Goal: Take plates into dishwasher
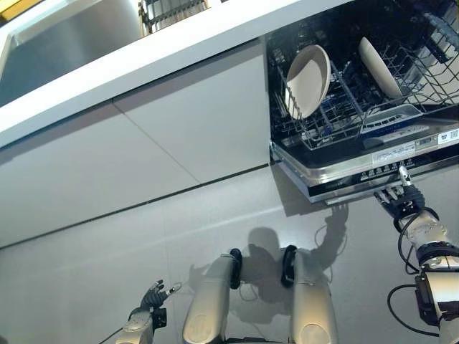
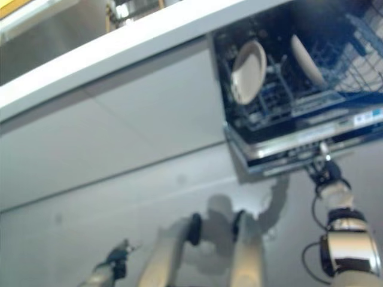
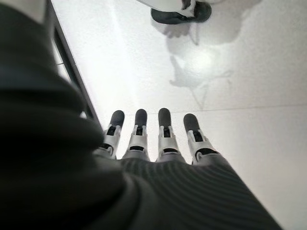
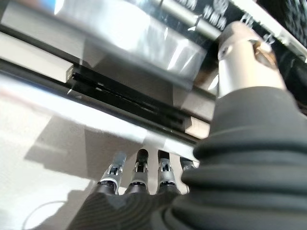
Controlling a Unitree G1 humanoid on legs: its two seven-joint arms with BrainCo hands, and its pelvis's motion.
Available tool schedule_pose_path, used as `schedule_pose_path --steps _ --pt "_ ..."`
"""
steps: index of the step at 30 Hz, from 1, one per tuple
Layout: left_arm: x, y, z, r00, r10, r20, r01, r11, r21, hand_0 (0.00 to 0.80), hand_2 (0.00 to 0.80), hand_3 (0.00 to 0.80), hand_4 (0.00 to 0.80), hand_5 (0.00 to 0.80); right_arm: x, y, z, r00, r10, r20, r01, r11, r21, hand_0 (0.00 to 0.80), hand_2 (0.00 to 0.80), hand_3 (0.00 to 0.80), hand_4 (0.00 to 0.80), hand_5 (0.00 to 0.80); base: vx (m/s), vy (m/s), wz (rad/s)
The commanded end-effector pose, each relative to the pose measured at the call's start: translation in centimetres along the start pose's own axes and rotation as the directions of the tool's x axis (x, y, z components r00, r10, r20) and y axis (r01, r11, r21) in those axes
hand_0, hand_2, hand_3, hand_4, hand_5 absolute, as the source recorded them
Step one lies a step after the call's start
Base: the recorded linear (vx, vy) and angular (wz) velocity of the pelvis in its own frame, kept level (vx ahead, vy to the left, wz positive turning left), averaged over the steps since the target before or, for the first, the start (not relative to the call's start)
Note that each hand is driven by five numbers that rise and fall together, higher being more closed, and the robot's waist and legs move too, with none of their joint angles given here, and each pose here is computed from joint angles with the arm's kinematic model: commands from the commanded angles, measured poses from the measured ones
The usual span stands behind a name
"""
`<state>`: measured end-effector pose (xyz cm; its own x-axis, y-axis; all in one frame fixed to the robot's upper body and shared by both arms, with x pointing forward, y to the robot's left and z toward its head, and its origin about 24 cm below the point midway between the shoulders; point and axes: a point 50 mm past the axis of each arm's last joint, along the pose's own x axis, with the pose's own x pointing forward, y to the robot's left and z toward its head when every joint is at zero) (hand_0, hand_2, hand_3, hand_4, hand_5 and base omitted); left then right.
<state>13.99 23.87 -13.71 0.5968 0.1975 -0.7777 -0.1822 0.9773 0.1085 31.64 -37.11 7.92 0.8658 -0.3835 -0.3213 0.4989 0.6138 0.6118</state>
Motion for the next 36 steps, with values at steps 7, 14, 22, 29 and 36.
schedule_pose_path --steps 7,14,22,29,36 --pt "-0.9 3.7 -1.3 0.998 0.062 -0.016 -0.062 0.997 0.039 0.0 0.0 0.0 0.0 0.0 -3.5 17.2 12.1 0.732 0.597 0.329 -0.547 0.802 -0.238 0.0 0.0 0.0 0.0 0.0 0.054 -0.017 0.19" --pt "-0.9 3.9 -1.3 0.999 0.052 -0.012 -0.051 0.996 0.069 0.0 0.0 0.0 0.0 0.0 -1.7 12.4 10.2 0.863 0.478 0.161 -0.368 0.815 -0.447 0.0 0.0 0.0 0.0 0.0 0.055 0.019 0.1" --pt "-0.6 4.0 -0.4 0.999 0.045 0.01 -0.046 0.997 0.069 0.0 0.0 0.0 0.0 0.0 -0.4 4.0 5.7 0.981 0.192 -0.029 -0.159 0.707 -0.689 0.0 0.0 0.0 0.0 0.0 0.045 0.048 0.06" --pt "-0.5 4.2 -0.5 0.998 0.055 -0.016 -0.054 0.998 0.031 0.0 0.0 0.0 0.0 0.0 -1.5 -4.6 -3.8 0.955 -0.069 -0.29 -0.215 0.513 -0.831 0.0 0.0 0.0 0.0 0.0 0.103 0.075 -0.07" --pt "-0.3 2.9 -1.3 0.998 0.009 -0.06 -0.01 1.0 -0.016 0.0 0.0 0.0 0.0 0.0 -6.0 -10.9 -15.0 0.873 -0.224 -0.434 -0.27 0.518 -0.811 0.0 0.0 0.0 0.0 0.0 0.049 0.035 -0.01"
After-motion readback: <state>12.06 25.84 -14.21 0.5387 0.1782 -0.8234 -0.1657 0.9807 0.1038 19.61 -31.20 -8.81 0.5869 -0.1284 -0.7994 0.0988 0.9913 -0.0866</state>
